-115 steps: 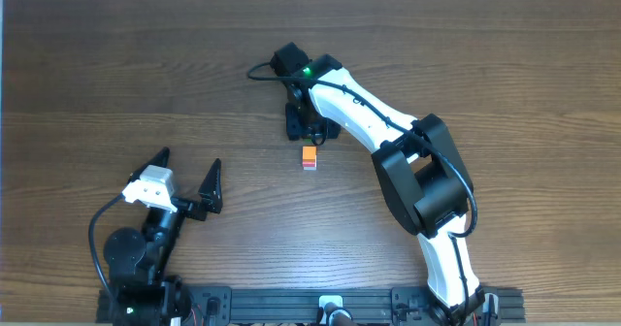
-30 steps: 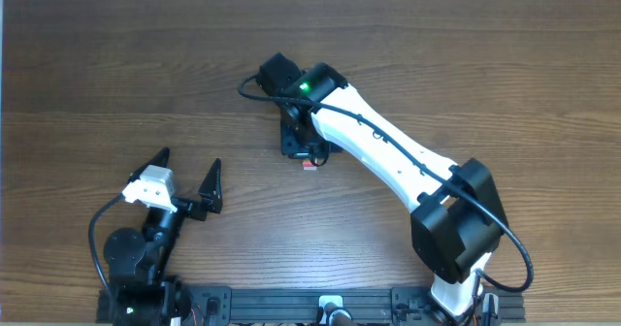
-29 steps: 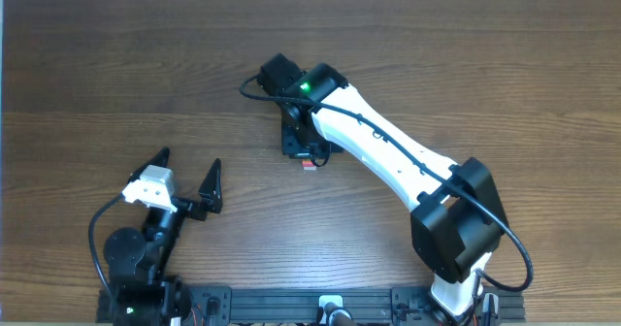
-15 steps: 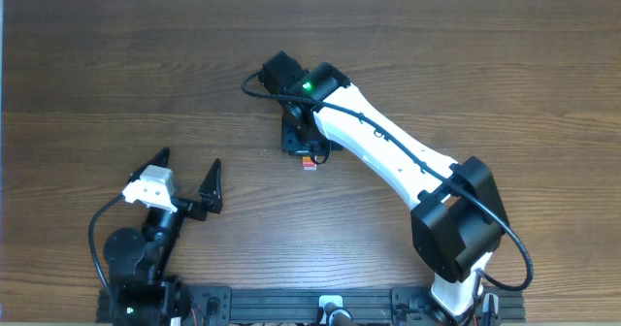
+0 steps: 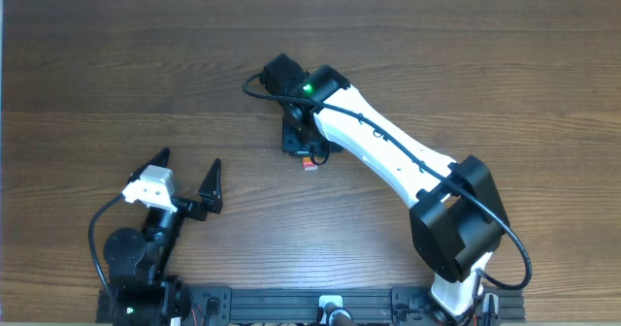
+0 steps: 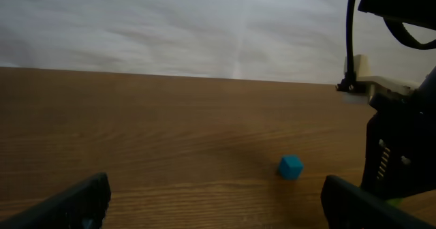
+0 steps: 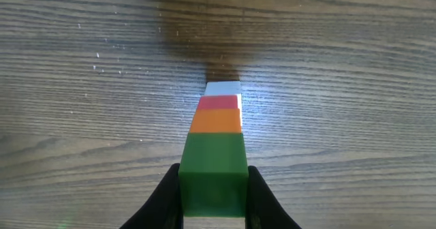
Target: Stack Cubes
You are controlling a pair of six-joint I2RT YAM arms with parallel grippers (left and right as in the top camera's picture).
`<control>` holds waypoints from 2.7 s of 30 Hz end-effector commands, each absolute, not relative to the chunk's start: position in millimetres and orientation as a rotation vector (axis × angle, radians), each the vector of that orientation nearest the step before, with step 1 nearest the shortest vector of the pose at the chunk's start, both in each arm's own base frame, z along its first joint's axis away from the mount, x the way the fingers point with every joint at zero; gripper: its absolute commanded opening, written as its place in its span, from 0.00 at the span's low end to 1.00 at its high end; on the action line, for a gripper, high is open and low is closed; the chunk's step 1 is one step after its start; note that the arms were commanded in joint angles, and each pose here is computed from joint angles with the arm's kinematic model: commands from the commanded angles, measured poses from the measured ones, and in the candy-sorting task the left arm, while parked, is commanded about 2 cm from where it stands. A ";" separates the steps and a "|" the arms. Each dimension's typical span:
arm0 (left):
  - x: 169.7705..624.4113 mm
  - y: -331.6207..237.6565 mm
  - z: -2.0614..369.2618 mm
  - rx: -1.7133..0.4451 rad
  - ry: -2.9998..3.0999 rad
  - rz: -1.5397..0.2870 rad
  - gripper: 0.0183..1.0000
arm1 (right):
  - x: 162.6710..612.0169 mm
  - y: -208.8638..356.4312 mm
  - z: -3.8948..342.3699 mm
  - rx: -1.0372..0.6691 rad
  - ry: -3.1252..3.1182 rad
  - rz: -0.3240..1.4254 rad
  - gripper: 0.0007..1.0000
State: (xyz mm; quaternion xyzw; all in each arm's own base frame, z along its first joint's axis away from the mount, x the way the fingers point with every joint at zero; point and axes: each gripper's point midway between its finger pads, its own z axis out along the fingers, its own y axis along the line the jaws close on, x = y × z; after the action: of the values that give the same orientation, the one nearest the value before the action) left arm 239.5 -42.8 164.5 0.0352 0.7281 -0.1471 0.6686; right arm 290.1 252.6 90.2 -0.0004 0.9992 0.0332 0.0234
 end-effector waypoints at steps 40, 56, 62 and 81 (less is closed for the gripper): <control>238.9 -45.4 163.2 0.103 1.638 -0.331 1.00 | 399.7 242.1 68.4 -0.088 3.075 0.074 0.81; 238.9 -45.4 163.2 0.103 1.638 -0.331 1.00 | 411.2 241.7 16.6 -0.155 3.090 -0.019 0.74; 238.9 -45.4 163.2 0.103 1.638 -0.331 1.00 | 414.8 244.8 12.6 -0.156 3.077 -0.012 0.67; 238.9 -45.4 163.2 0.103 1.638 -0.331 1.00 | 412.2 250.8 12.5 -0.175 3.074 -0.008 0.20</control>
State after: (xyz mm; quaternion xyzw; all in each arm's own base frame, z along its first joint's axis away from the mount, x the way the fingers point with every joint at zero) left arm 239.5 -42.8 164.3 0.0352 0.7282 -0.1471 0.6685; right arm 409.5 247.3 14.3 -0.0542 0.9982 0.0013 0.0258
